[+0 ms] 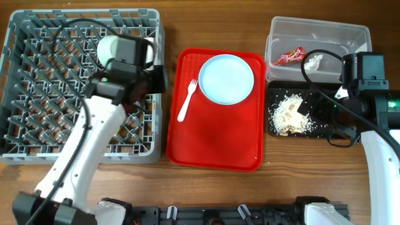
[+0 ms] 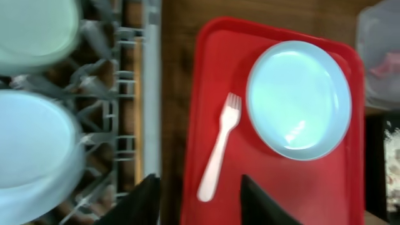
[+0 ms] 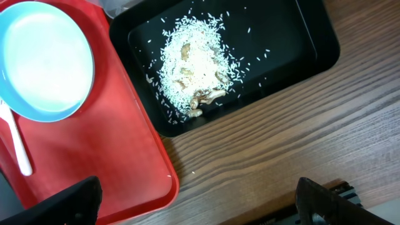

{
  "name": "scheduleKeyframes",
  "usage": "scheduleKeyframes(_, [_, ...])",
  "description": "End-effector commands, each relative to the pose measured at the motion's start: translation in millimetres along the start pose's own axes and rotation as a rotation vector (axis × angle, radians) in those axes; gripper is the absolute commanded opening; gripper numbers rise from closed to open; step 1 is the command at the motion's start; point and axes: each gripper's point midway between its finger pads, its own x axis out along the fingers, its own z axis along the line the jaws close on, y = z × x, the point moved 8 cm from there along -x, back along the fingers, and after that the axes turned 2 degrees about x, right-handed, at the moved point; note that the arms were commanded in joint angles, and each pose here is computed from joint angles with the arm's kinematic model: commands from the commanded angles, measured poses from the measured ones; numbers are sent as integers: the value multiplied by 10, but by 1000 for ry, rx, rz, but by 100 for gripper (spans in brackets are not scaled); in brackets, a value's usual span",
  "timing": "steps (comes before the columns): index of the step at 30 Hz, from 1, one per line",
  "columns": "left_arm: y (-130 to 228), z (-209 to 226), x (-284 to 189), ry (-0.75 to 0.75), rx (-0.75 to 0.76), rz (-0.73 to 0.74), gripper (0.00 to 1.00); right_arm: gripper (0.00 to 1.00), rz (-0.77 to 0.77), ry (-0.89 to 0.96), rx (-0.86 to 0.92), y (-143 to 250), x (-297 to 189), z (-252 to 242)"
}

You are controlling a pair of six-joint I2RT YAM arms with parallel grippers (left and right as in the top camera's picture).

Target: Sort waste into correct bins and load items into the dishwasher rack

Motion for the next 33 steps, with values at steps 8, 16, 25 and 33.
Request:
scheduleKeyframes(8, [316,-394,1068,38,115,214,50,100,-6,-3,-4,-16,-8,0])
scheduleKeyframes(16, [362,-490,1498,38,144,195,57,100,-6,-3,-5,-15,-8,0])
scheduleKeyframes(25, [362,-406,1672,-47,152,168,58,100,-6,-3,-5,-16,-8,0])
scheduleKeyframes(33, [419,-356,1786,-90,157,183,56,100,-7,-3,-5,-16,-8,0])
